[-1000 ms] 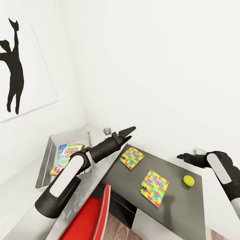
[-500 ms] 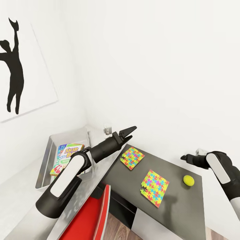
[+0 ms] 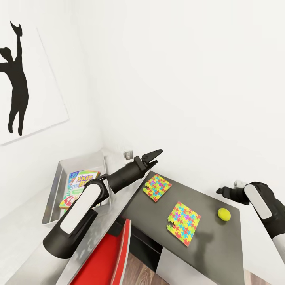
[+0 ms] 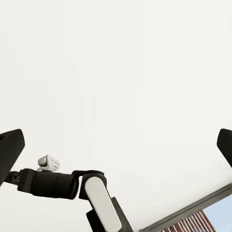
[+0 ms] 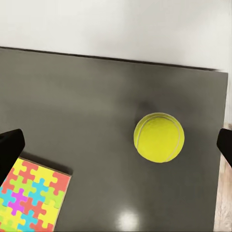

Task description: Put all the toys in the child's room - the three board games (two on the bed and one on the table), the two jigsaw puzzles on the table, and the tennis ball on the table - inside the toy box on the table in the child's room.

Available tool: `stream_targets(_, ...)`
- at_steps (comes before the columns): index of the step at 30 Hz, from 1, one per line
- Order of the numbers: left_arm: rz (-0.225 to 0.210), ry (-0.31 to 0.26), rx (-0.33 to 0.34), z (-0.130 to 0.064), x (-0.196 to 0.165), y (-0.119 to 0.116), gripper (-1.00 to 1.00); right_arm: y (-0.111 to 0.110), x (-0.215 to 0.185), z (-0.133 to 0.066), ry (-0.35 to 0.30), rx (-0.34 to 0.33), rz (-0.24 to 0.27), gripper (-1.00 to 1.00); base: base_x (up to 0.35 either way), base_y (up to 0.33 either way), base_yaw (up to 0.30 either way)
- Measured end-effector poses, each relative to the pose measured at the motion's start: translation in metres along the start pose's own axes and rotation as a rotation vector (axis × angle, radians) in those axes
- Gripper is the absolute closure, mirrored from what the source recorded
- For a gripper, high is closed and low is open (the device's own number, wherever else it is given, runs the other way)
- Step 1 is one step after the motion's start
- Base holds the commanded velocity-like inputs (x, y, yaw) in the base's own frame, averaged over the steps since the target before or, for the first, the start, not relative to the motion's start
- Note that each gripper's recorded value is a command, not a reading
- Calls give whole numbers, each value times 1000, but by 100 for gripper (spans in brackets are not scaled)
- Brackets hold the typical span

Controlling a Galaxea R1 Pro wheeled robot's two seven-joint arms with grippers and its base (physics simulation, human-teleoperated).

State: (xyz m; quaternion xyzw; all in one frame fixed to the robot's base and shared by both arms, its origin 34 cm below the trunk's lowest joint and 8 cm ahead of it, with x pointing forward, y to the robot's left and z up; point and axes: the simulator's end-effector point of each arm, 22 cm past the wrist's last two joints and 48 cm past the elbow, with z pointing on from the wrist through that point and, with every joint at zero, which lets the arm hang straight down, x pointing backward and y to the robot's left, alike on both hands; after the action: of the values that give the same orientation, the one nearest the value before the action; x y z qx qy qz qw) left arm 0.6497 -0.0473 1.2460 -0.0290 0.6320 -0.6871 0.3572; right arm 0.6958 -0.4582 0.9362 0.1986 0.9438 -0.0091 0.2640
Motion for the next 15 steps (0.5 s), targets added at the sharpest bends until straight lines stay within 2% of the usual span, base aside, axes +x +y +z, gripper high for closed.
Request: stream_targets(15, -6, 0, -3, 1, 0, 4, -100, -6, 5, 24, 36, 29, 68, -100, 0, 0, 0)
